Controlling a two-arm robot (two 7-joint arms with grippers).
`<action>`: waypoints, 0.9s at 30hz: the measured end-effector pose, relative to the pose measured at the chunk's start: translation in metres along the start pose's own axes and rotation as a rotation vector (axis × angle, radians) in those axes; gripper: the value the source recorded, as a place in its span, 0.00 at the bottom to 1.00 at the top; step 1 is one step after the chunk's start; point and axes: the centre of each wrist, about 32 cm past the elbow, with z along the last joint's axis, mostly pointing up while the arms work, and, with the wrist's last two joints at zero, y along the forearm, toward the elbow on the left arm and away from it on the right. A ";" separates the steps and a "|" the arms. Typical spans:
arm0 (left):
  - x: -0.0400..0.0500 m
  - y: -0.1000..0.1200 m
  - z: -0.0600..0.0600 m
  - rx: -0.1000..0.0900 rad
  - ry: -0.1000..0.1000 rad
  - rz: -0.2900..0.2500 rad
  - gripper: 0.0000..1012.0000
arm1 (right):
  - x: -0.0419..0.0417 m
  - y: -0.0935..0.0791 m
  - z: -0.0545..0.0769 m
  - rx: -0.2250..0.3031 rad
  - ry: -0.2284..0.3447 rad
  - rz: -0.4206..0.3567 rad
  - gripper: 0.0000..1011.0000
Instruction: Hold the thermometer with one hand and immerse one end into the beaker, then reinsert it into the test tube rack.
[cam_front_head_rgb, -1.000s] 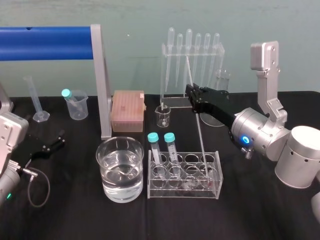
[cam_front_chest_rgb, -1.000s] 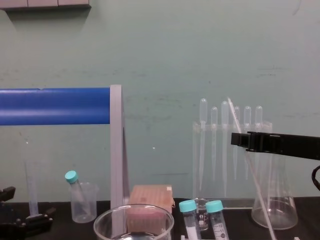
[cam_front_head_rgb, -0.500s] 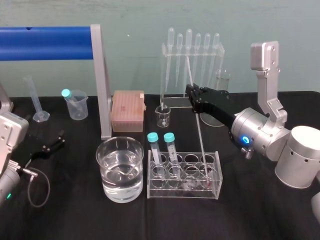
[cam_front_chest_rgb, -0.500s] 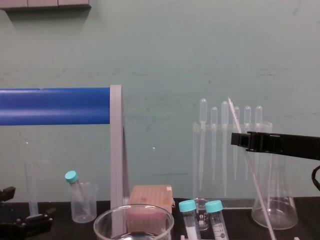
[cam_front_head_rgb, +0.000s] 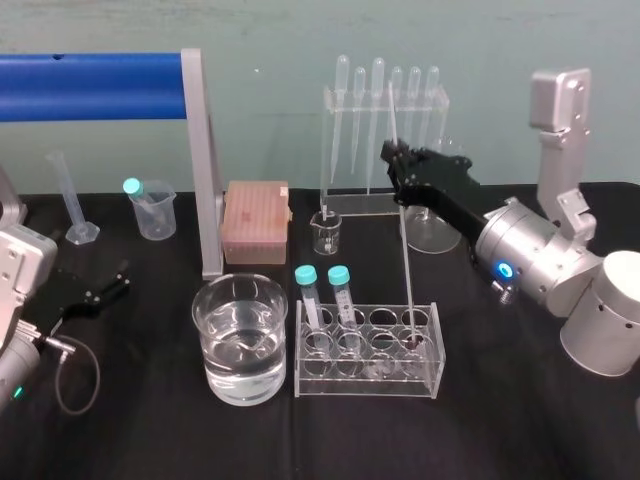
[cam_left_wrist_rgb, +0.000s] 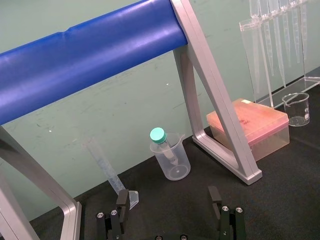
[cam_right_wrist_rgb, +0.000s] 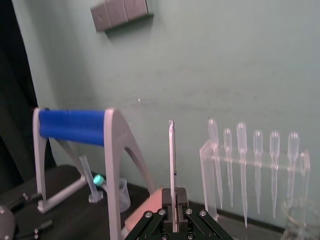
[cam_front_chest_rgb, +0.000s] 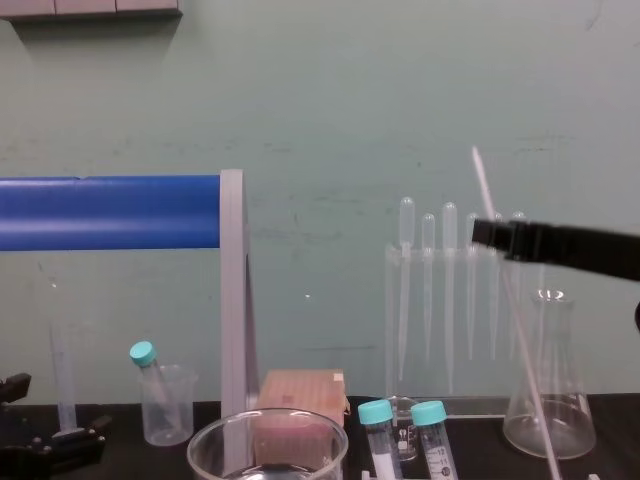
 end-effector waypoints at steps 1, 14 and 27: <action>0.0000 0.000 0.000 0.000 0.000 0.000 1.00 | 0.0002 -0.001 0.001 0.010 -0.001 0.003 0.06; 0.0000 0.000 0.000 0.000 0.000 0.000 1.00 | 0.0022 -0.002 0.024 0.215 -0.022 0.088 0.06; 0.0000 0.000 0.000 0.000 0.000 0.000 1.00 | -0.0077 0.027 0.046 0.372 -0.030 0.273 0.06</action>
